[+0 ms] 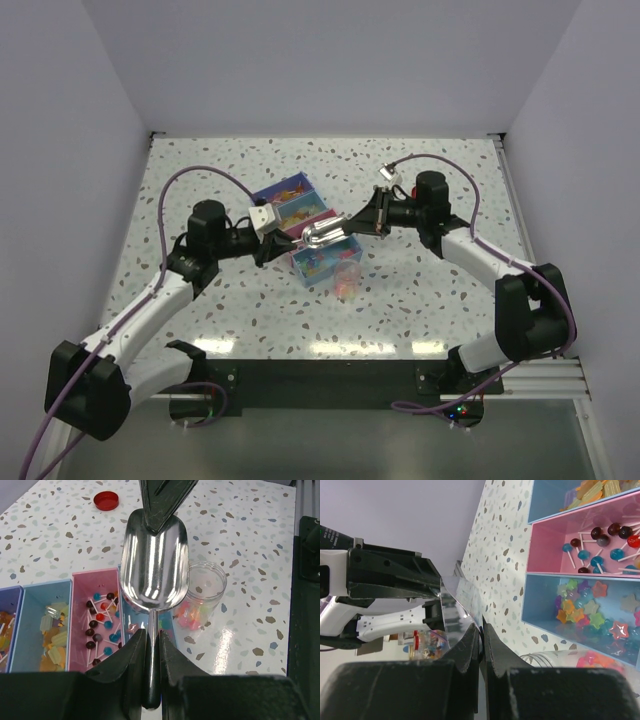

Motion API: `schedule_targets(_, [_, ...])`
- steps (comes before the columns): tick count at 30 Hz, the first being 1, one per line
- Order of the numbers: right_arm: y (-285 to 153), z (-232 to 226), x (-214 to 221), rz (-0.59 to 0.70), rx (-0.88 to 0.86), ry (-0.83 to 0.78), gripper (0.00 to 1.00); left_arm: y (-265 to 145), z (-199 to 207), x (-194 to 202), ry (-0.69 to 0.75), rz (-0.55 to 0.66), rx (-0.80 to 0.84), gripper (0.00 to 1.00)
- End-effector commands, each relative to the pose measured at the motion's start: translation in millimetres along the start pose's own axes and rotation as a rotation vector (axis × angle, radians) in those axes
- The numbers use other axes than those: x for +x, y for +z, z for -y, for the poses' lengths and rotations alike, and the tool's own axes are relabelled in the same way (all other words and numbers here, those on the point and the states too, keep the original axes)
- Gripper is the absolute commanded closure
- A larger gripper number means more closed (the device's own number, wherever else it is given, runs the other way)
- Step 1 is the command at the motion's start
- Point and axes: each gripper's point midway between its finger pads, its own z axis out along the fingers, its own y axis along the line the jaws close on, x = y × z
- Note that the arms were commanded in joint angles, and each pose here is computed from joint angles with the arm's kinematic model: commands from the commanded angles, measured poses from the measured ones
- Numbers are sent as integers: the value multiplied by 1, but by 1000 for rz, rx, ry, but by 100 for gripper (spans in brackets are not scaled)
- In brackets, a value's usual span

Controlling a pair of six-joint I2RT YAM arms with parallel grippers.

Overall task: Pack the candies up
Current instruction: Adjust the spatula.

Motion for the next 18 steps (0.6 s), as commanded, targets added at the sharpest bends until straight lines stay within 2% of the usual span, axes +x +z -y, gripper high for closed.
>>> schedule_targets(1, [-1, 0, 1, -4, -8, -27, 100, -6, -7, -21, 18, 67, -52, 100])
schedule_targets(9, [-7, 16, 12, -42, 90, -59, 100, -20, -27, -34, -12, 43, -208, 100])
schedule_targets(14, [-8, 19, 15, -54, 104, -51, 99, -23, -27, -42, 15, 55, -213, 100])
schedule_targets(17, [-11, 20, 17, -71, 130, -50, 90, -25, -24, -37, 4, 10, -198, 100])
schedule_targets(18, [-13, 18, 16, -69, 142, -63, 77, -26, -25, -35, 22, -13, -203, 100])
